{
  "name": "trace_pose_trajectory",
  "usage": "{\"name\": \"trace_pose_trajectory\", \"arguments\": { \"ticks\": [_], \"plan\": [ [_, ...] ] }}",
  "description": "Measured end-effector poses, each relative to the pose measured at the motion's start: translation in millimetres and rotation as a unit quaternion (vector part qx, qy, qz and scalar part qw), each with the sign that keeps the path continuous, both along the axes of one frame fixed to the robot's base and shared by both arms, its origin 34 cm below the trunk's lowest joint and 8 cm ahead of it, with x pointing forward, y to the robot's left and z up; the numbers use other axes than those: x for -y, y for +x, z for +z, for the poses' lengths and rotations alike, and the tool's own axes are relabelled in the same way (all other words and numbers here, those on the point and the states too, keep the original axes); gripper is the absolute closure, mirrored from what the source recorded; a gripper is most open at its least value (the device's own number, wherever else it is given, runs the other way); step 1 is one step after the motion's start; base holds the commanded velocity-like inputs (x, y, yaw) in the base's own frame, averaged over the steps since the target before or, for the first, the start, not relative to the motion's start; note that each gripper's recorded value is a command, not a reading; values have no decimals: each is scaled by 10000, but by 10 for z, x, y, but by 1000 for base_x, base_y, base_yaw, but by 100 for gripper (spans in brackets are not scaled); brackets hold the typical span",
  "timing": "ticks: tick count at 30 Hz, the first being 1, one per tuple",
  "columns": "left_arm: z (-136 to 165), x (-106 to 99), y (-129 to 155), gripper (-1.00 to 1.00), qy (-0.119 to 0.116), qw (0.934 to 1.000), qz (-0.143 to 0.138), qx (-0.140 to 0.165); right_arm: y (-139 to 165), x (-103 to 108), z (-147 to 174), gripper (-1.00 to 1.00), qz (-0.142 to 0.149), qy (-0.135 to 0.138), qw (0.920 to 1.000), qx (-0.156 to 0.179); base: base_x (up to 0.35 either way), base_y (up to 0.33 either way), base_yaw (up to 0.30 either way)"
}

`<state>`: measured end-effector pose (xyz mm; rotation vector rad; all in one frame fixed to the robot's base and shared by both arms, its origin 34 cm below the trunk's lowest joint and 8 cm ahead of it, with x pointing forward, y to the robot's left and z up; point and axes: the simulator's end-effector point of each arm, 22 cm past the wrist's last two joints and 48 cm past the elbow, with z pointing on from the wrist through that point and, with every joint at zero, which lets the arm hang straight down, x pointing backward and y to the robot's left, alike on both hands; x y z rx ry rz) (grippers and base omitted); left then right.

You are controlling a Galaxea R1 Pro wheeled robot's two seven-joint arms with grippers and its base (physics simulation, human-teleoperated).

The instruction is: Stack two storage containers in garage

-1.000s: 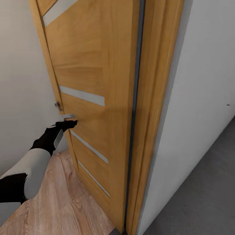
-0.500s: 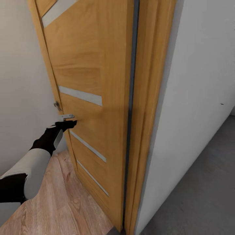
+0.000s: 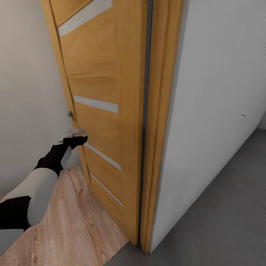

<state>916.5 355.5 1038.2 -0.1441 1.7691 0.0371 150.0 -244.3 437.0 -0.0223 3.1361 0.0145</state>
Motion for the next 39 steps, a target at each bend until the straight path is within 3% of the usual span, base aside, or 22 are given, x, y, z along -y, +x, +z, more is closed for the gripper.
{"name": "trace_pose_trajectory", "arguments": {
  "ticks": [9, 18, 27, 39],
  "plan": [
    [-11, -8, 0, -100, 4, 10000, 18, 1, -8, -7, 1, -100, 5, 4, 10000, -9, -60, 0, 125],
    [-28, 5, 3, -100, 11, 10000, 5, -18, -19, -7, 2, -100, 1, 4, 10000, -17, 238, 0, 68],
    [-10, 11, 1, -100, 7, 10000, -4, 0, -12, 2, 2, -100, 0, -2, 10000, -9, 291, 0, -162],
    [3, -91, -16, -100, 110, 9999, 73, -6, -2, -5, 1, -100, 1, -1, 10000, 1, 83, 0, -120]
  ]
}}
